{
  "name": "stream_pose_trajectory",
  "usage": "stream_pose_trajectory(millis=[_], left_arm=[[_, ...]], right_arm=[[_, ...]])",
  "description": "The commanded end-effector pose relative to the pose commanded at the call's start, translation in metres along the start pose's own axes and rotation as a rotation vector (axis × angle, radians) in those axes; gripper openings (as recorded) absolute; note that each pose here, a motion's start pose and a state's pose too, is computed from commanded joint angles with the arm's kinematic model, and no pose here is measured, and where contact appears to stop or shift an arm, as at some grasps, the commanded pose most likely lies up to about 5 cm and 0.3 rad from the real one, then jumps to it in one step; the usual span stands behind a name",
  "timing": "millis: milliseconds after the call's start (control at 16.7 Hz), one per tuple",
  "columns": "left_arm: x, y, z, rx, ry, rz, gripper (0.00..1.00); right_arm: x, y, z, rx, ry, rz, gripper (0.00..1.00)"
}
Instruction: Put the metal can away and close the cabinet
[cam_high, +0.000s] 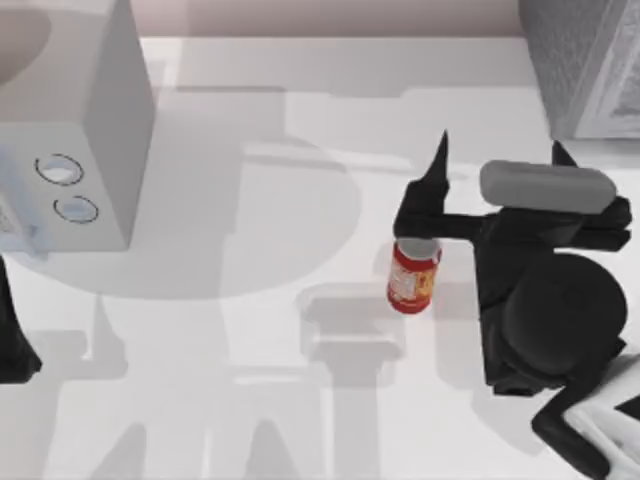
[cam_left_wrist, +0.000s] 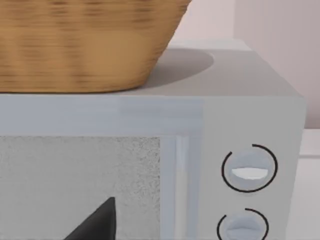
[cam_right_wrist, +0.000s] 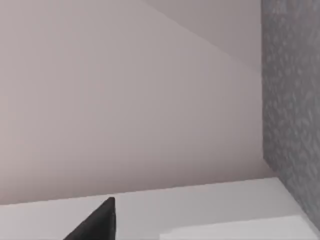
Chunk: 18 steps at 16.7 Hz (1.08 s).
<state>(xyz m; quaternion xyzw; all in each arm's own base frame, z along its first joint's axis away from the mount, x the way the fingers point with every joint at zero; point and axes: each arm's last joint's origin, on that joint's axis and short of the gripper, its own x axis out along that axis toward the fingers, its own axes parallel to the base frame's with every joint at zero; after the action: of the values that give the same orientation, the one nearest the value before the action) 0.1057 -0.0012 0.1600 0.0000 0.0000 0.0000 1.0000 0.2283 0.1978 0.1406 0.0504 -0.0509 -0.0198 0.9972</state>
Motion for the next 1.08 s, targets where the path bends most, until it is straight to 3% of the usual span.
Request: stream_pose_trajectory(millis=[480,960,1080], left_arm=[[0.000,0.000,0.000,0.000,0.000,0.000,1.00],[0.000,0.000,0.000,0.000,0.000,0.000,1.00],[0.000,0.000,0.000,0.000,0.000,0.000,1.00]], right_arm=[[-0.054,0.035,-0.109,-0.079,0.083,0.023,1.00],[-0.068,0.035,-0.128,-0.099,0.096,0.029,1.00],[-0.059,0.039,-0.147,-0.101,0.136,0.042,1.00]])
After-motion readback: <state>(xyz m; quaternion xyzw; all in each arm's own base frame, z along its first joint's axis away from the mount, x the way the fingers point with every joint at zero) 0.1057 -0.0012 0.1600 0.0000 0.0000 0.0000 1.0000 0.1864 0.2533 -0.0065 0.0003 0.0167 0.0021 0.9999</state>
